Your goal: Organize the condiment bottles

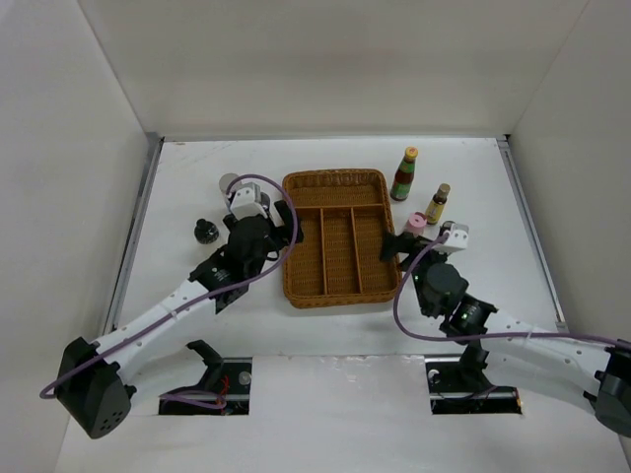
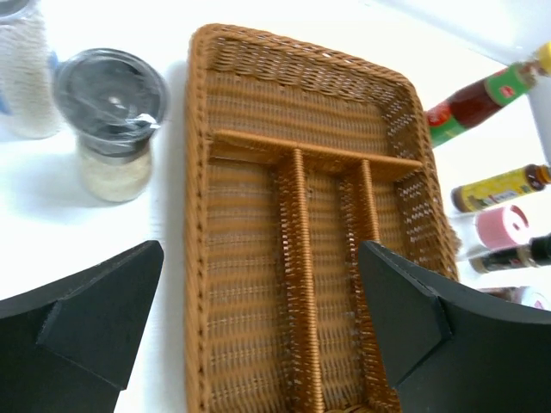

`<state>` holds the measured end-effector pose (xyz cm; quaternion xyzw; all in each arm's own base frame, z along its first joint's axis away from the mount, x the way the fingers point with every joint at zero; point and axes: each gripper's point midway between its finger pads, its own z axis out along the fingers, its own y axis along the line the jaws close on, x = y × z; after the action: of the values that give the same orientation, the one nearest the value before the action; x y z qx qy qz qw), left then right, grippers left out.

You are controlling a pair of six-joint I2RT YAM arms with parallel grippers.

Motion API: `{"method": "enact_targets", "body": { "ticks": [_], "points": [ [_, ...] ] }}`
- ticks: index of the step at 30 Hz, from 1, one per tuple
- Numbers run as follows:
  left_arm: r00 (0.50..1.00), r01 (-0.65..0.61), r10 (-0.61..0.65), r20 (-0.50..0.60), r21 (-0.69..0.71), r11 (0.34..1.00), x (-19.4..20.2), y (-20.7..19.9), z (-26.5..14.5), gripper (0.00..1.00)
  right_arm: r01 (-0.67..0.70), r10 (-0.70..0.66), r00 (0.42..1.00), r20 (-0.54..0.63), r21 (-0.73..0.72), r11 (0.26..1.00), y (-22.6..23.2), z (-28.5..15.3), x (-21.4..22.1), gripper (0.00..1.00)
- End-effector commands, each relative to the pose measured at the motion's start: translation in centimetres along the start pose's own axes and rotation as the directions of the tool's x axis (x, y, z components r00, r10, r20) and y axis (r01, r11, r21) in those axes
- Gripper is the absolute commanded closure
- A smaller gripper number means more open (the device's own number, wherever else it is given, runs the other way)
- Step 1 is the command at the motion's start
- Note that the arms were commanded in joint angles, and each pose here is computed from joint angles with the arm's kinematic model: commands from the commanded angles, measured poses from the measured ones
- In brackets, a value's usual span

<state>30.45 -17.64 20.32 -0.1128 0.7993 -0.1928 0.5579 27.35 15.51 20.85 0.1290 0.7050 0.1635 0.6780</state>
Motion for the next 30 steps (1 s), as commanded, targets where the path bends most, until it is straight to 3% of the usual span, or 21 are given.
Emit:
{"method": "enact_targets", "body": {
  "ticks": [1,9,10,12,13,14,15,17,18,19,23,30],
  "points": [
    [0.997,0.001,0.003,0.083,-0.046,0.999,-4.0,0.3,-1.1,0.0,-0.054,0.052,0.998,-0.018,-0.092,0.994,2.5,-0.6,-0.2,0.0],
    [0.946,-0.091,0.166,0.277,-0.264,0.96,-12.1,2.1,-2.9,0.0,-0.099,0.069,0.993,-0.095,-0.354,0.93,9.2,-4.0,-0.2,0.0],
    [0.937,-0.096,0.189,0.294,-0.304,0.948,-13.1,2.6,-3.2,0.0,-0.109,0.072,0.992,-0.106,-0.403,0.909,10.4,-4.7,-0.6,0.09],
    [0.919,-0.097,0.225,0.324,-0.366,0.925,-15.0,3.6,-3.9,0.0,-0.122,0.077,0.991,-0.114,-0.478,0.87,12.1,-5.9,-1.8,0.43],
    [0.914,-0.092,0.227,0.336,-0.373,0.923,-15.9,3.7,-4.1,0.0,-0.133,0.085,0.99,-0.116,-0.5,0.856,12.7,-6.3,-2.5,0.65],
    [0.914,-0.096,0.23,0.336,-0.371,0.923,-16.5,3.8,-4.1,0.0,-0.139,0.088,0.988,-0.123,-0.51,0.849,13.1,-6.5,-3.0,0.79],
    [0.915,-0.105,0.234,0.329,-0.366,0.925,-16.8,3.8,-3.8,0.05,-0.137,0.08,0.988,-0.13,-0.518,0.844,13.5,-6.7,-3.5,0.83],
    [0.924,-0.119,0.236,0.301,-0.36,0.925,-16.8,4.0,-3.1,0.49,-0.115,0.048,0.989,-0.14,-0.527,0.842,14.2,-6.7,-3.9,0.82],
    [0.931,-0.126,0.237,0.277,-0.367,0.922,-16.4,4.4,-2.5,0.59,-0.105,0.031,0.989,-0.146,-0.536,0.837,14.6,-6.7,-3.6,0.79],
    [0.938,-0.131,0.239,0.25,-0.384,0.914,-15.9,4.9,-1.9,0.62,-0.096,0.022,0.99,-0.142,-0.539,0.837,14.7,-6.4,-3.4,0.75],
    [0.957,-0.121,0.22,0.19,-0.426,0.896,-14.7,6.8,0.3,0.51,-0.106,0.029,0.988,-0.149,-0.539,0.836,13.9,-5.7,-0.5,0.56],
    [0.984,-0.112,0.15,0.094,-0.326,0.939,-12.0,5.7,4.9,0.37,-0.086,0.014,0.989,-0.146,-0.499,0.863,12.3,-4.4,0.8,0.45]
  ]
}}
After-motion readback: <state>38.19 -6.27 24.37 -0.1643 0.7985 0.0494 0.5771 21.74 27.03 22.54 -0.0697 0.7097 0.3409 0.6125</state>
